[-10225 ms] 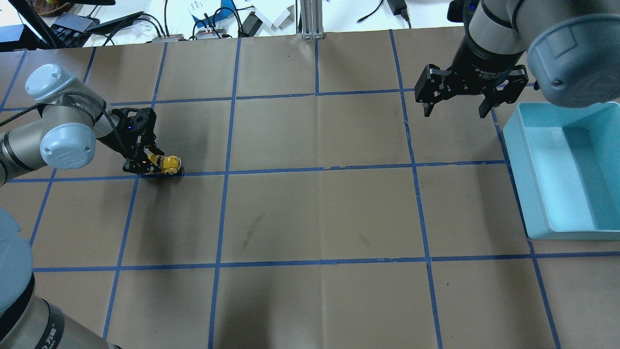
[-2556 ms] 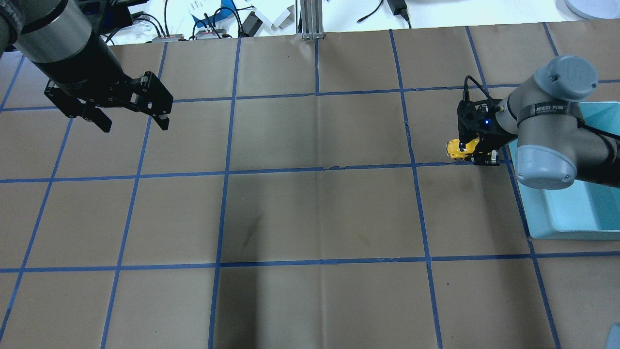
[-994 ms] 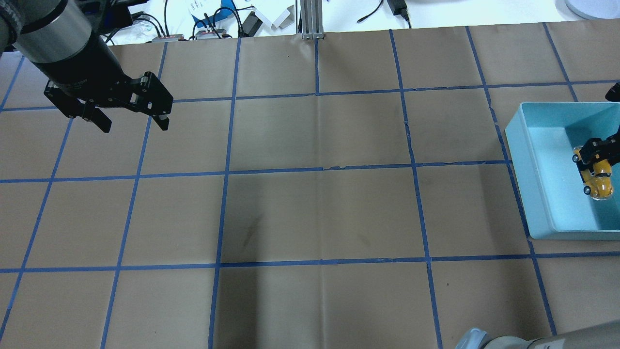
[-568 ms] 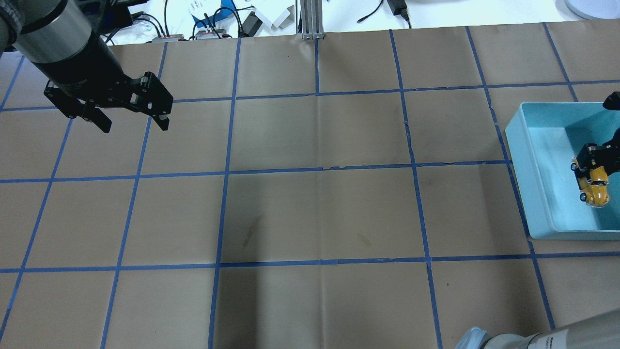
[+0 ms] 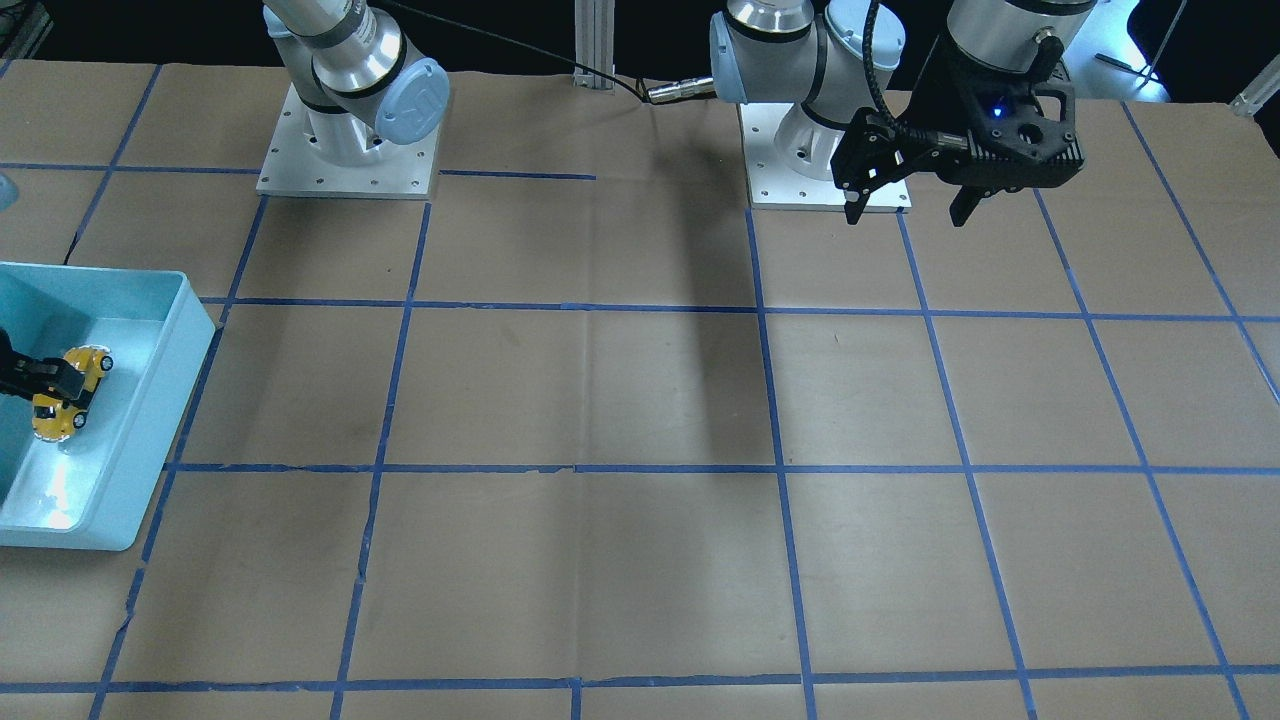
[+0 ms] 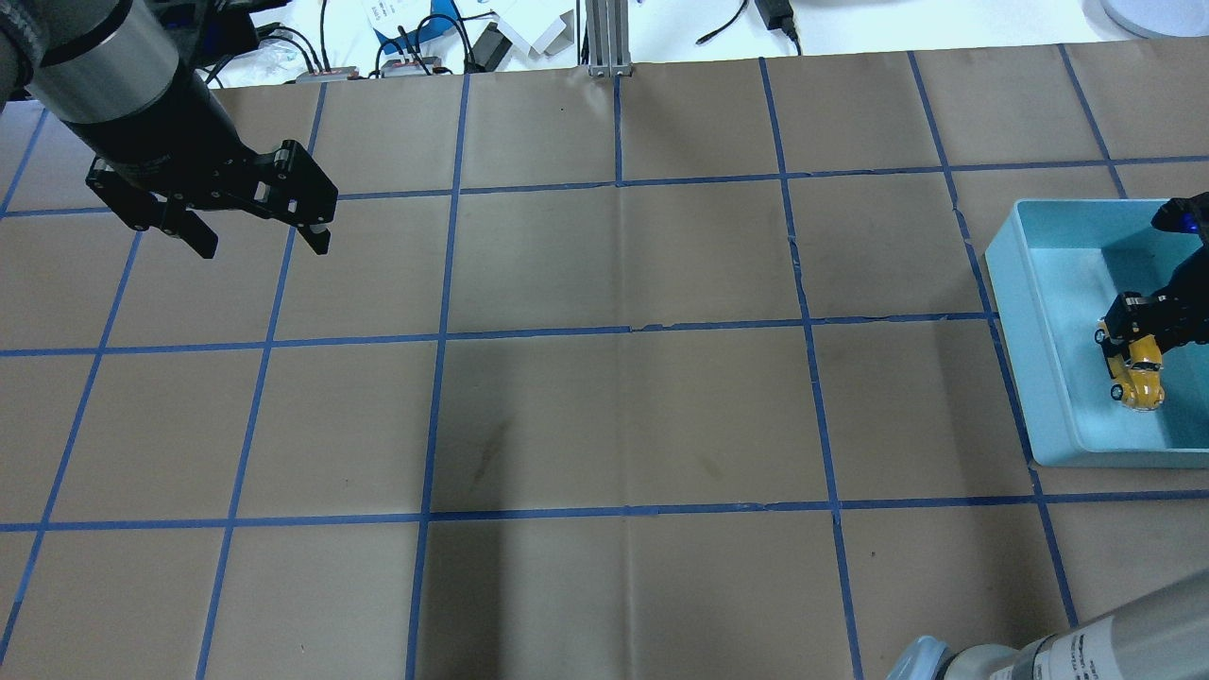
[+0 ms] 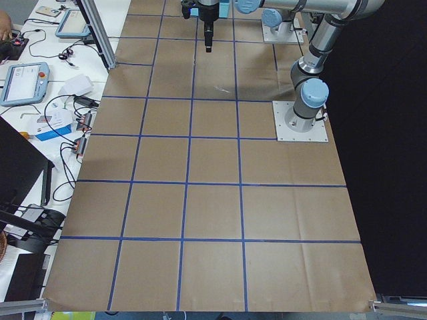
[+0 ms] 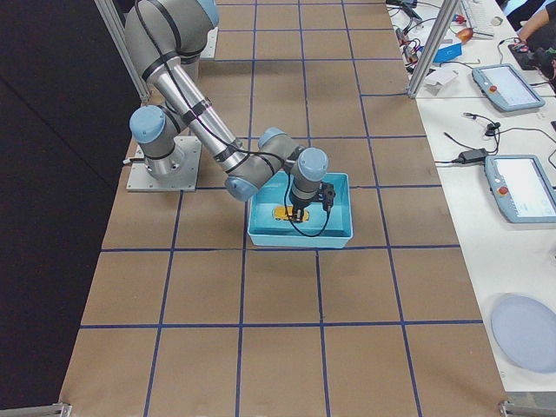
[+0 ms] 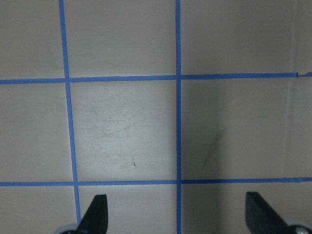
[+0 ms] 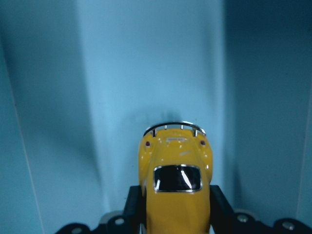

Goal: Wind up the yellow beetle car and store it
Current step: 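Lower the car into the light blue bin and open the right gripper, then raise the right gripper up out of the bin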

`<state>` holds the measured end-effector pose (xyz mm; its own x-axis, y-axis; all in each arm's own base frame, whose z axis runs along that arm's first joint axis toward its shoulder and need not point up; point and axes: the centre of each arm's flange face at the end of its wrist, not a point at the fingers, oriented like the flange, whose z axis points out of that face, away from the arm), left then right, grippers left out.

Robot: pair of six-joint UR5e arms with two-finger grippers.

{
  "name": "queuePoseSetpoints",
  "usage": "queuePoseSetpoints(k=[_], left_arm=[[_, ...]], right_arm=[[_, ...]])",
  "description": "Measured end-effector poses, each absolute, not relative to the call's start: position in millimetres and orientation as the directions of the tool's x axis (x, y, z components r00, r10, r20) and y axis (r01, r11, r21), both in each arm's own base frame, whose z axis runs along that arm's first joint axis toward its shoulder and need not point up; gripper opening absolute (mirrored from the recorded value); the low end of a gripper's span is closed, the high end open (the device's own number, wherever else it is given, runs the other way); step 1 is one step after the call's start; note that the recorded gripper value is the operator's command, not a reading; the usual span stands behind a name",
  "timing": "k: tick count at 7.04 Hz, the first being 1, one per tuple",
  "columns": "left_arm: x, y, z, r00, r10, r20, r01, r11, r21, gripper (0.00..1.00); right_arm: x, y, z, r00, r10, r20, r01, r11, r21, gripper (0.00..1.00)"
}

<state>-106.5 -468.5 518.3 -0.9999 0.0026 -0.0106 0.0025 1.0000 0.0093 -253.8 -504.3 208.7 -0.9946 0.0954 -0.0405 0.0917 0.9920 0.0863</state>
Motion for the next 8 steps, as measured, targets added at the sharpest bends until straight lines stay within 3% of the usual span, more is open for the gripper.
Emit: queuePoseSetpoints(k=[3,6,8], left_arm=[[-106,-468,518,-1.000,0.003,-0.011,0.003,1.000,0.009,1.00],[-107,-468,518,-1.000,0.004,-0.013,0.004,1.000,0.010,1.00],[-108,-468,518,-1.000,0.005,-0.013,0.005,1.000,0.010,1.00]], right_arm=[[-247,-508,251,-0.997,0.074,-0.001,0.074,0.995,0.063,1.00],[-164,-534,373,-0.998,-0.055,0.011,-0.055,0.998,0.023,0.99],[-78,-553,447,-0.997,-0.050,-0.053,-0.049,0.999,-0.014,0.99]])
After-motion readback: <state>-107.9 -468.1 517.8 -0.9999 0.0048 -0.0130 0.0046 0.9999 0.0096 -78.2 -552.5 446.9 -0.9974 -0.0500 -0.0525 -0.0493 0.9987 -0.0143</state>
